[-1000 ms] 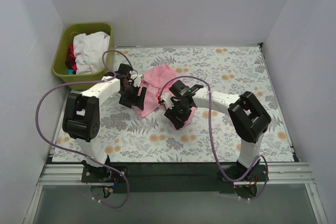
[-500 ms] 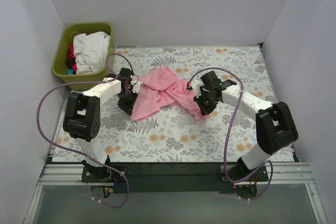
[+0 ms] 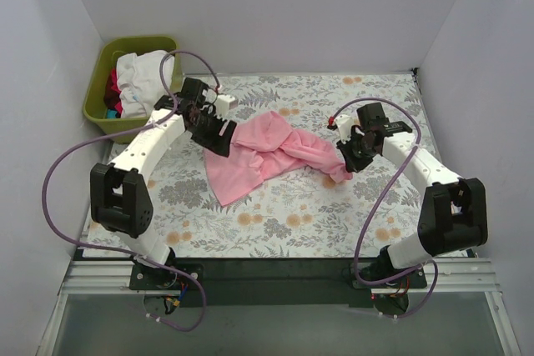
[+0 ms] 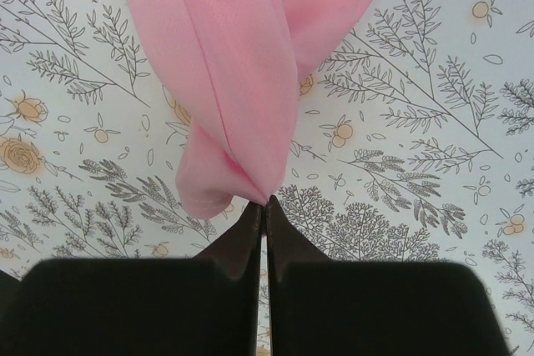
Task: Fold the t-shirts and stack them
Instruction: Flatten the tshirt out
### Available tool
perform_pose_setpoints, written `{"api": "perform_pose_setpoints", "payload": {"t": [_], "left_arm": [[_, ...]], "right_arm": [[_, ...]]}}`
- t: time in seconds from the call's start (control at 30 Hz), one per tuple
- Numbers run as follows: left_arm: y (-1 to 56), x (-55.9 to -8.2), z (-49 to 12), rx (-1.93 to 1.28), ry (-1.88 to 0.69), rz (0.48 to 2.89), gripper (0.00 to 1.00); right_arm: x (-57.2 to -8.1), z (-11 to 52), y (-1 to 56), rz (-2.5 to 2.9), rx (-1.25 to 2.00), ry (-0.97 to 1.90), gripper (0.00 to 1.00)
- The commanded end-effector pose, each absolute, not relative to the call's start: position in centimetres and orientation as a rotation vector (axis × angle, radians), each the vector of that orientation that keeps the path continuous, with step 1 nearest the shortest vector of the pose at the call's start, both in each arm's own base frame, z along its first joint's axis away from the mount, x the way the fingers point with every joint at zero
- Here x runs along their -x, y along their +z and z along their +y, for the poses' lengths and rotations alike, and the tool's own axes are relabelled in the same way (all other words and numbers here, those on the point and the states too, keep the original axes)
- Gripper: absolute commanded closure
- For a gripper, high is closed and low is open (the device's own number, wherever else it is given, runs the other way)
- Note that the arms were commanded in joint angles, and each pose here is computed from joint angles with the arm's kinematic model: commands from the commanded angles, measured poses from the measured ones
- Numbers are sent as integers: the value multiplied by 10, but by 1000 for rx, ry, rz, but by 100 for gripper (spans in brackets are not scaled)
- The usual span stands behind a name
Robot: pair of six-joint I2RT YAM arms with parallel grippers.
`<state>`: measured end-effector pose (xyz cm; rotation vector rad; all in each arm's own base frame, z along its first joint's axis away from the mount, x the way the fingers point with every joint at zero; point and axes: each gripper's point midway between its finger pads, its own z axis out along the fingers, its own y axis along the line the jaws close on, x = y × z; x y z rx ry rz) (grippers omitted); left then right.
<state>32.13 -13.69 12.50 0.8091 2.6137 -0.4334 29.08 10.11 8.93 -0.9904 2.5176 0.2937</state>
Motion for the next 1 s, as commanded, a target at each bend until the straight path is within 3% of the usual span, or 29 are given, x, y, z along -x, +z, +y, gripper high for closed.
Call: {"api": "perform_pose_setpoints", "payload": {"t": [0.0, 0.23, 0.43, 0.5, 0.57, 0.6, 0.67, 0.97], "left_arm": [[166, -354, -189, -897, -615, 2401, 35], [135, -378, -261, -1008, -630, 2341, 32], [92, -388, -286, -1067, -544, 2370, 32], [83, -395, -286, -1068, -471, 2369, 42], [81, -402, -284, -1052, -431, 2372, 60], [84, -406, -280, -1036, -391, 2373, 80], [100, -408, -277, -1021, -367, 2348, 100], [180, -337, -253, -989, -576, 2327, 100]], "right_arm": [[-294, 107, 103, 2482, 1015, 339, 99], [-296, 106, 111, 2483, 979, 373, 99], [-295, 104, 109, 2502, 964, 393, 99], [-294, 102, 108, 2507, 963, 392, 99], [-293, 100, 107, 2513, 963, 389, 99], [-293, 98, 106, 2513, 964, 386, 99], [-290, 96, 106, 2517, 965, 387, 99], [-272, 76, 113, 2491, 1022, 328, 99]]}}
